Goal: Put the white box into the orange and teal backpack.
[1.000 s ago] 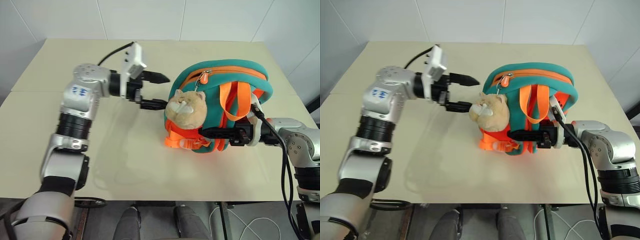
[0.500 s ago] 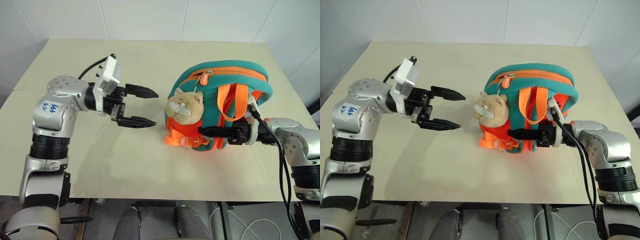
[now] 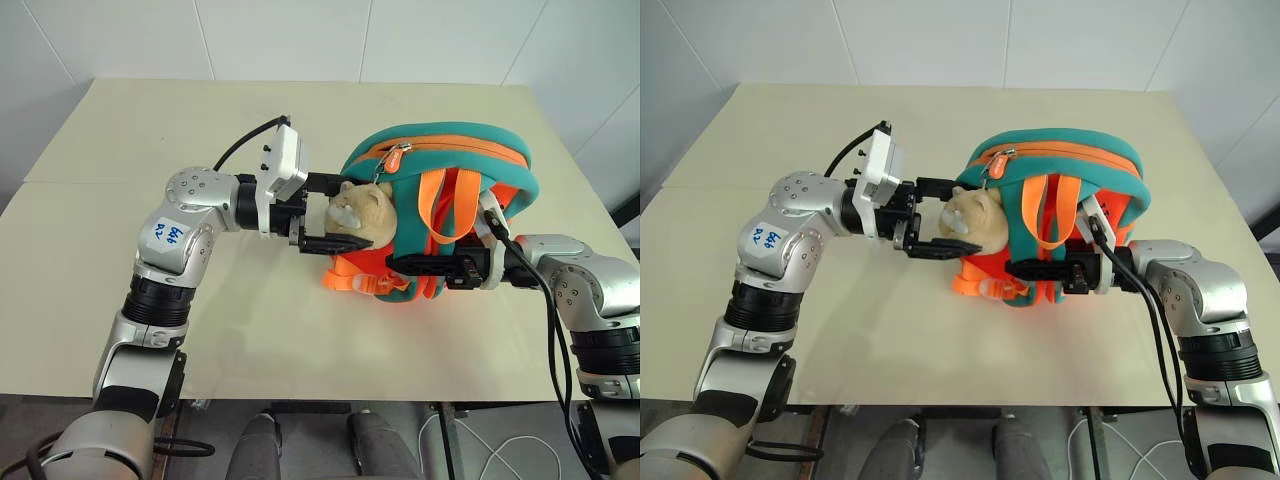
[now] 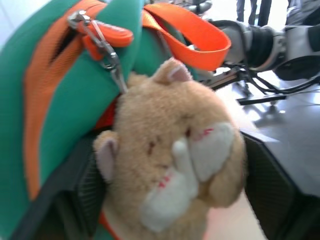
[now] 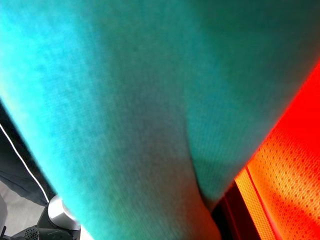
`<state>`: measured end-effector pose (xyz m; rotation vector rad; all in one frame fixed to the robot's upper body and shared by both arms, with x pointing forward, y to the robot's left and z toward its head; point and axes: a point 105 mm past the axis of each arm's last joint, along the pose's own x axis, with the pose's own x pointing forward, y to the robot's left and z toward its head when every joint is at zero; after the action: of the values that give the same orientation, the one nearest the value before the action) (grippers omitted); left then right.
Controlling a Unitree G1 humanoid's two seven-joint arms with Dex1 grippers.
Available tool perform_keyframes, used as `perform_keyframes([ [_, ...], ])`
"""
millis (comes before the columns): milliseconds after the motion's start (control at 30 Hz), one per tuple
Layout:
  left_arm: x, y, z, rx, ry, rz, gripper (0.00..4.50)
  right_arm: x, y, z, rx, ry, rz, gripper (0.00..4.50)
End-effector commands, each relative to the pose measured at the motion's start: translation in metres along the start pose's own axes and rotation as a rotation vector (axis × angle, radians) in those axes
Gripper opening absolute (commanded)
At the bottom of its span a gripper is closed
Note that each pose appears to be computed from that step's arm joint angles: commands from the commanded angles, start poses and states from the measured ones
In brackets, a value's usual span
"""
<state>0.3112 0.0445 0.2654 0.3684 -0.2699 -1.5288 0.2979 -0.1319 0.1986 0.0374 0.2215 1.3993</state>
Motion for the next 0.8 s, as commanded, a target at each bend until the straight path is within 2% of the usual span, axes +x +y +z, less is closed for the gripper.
perform_keyframes([
  [33,-0.01,0.007,0.016,0.054,-0.023,0.031,2.4,0.001,0.004,0.01,-0.045,-0.021,0.008,0.0],
  [167,-0.032,0.02,0.028,0.08,0.007,0.062,1.43,0.001,0.004,0.009,-0.044,-0.022,0.0,0.0],
  [267,-0.056,0.037,0.037,0.103,0.039,0.118,1.43,-0.001,0.004,0.009,-0.044,-0.023,-0.01,0.0],
  [333,-0.075,0.047,0.034,0.111,0.101,0.155,1.43,-0.002,0.005,0.009,-0.044,-0.027,-0.02,0.0],
  [467,-0.106,0.055,-0.013,0.055,0.288,0.2,1.43,-0.005,0.007,0.007,-0.043,-0.035,-0.043,0.0],
  [533,-0.109,0.059,-0.027,0.013,0.275,0.229,1.43,-0.007,0.008,0.006,-0.041,-0.038,-0.054,0.0],
  [700,-0.094,0.062,-0.067,-0.074,0.25,0.254,1.43,-0.009,0.014,0.003,-0.025,-0.055,-0.08,0.0],
  [800,-0.07,0.053,-0.097,-0.121,0.245,0.221,1.43,-0.009,0.016,0.0,-0.015,-0.067,-0.093,0.0],
])
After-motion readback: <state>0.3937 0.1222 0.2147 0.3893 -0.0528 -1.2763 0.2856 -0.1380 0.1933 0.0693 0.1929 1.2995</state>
